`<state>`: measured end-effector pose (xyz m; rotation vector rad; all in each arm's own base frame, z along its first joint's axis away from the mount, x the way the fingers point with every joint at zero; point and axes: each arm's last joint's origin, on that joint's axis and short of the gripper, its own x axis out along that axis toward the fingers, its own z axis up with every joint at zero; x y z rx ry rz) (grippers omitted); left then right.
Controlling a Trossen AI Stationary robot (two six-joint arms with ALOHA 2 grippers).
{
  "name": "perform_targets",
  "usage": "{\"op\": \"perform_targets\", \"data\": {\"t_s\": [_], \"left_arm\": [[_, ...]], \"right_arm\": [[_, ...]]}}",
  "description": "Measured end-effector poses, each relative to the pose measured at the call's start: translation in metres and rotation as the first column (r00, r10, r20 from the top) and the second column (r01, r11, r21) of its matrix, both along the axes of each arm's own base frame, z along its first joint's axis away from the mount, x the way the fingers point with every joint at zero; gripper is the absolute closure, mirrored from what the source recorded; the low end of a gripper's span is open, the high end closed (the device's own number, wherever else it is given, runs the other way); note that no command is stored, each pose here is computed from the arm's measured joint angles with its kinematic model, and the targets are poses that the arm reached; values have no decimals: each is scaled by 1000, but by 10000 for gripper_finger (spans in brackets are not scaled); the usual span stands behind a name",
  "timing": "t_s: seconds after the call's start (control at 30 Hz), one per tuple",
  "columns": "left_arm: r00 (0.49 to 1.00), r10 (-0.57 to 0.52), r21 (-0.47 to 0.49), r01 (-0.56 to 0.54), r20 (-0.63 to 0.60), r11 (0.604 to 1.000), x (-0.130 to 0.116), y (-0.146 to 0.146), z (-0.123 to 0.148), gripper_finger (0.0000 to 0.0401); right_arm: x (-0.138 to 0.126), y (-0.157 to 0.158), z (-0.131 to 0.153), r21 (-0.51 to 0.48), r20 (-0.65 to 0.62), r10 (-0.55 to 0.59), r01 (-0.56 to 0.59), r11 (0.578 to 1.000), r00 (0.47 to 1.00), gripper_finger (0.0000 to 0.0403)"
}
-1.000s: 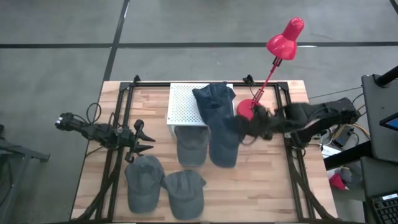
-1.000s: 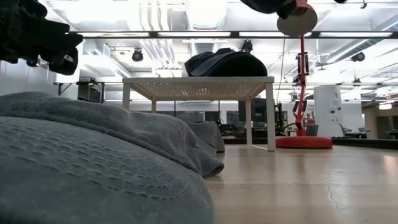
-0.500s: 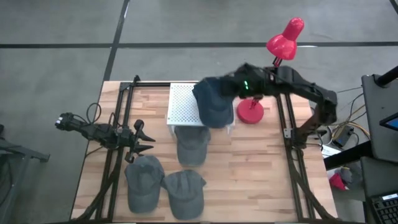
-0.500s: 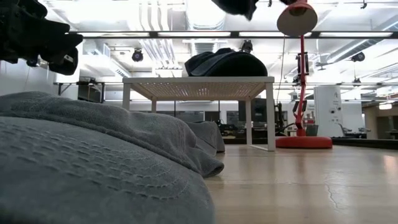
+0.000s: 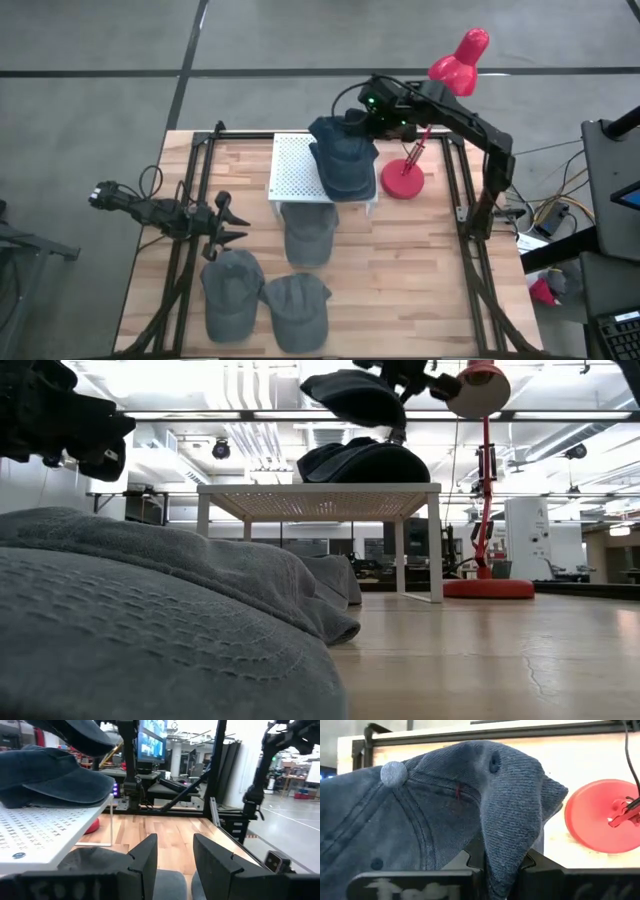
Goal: Pick & Place hat
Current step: Stack the black cap on top of the black cap on the shelf
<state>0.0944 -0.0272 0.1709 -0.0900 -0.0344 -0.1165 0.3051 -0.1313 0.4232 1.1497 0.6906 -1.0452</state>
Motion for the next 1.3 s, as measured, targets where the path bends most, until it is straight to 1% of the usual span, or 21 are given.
{"op": "perform_targets", "data": {"t_s": [0.2,0.4,0.63,0.8,0.93,1.0,1.17,1.3], "left_arm": [[1000,18,-1,-18,0,1000,0,1,0,272],[1000,19,0,-19,0,1000,0,1,0,272],[1000,18,-1,-18,0,1000,0,0,0,272],[1000,18,-1,-18,0,1000,0,0,0,272],[1000,18,-1,-18,0,1000,0,0,0,272],[1000,18,0,-18,0,1000,0,0,0,272],[1000,19,0,-19,0,1000,0,1,0,272],[1000,19,0,-19,0,1000,0,1,0,272]], "right_arm": [[11,-10,-15,42,-36,-42,44,998,998,374],[24,-15,-33,92,-79,-42,49,995,996,374],[33,-20,-48,119,-132,-37,53,991,991,374],[29,-18,-43,118,-118,-36,50,992,992,374],[19,-15,-31,109,-90,-44,54,993,995,374],[14,-13,-27,111,-96,-47,57,992,994,374],[9,-11,-29,133,-141,-59,78,988,988,374],[11,-14,-32,128,-155,-59,79,989,986,374]]}}
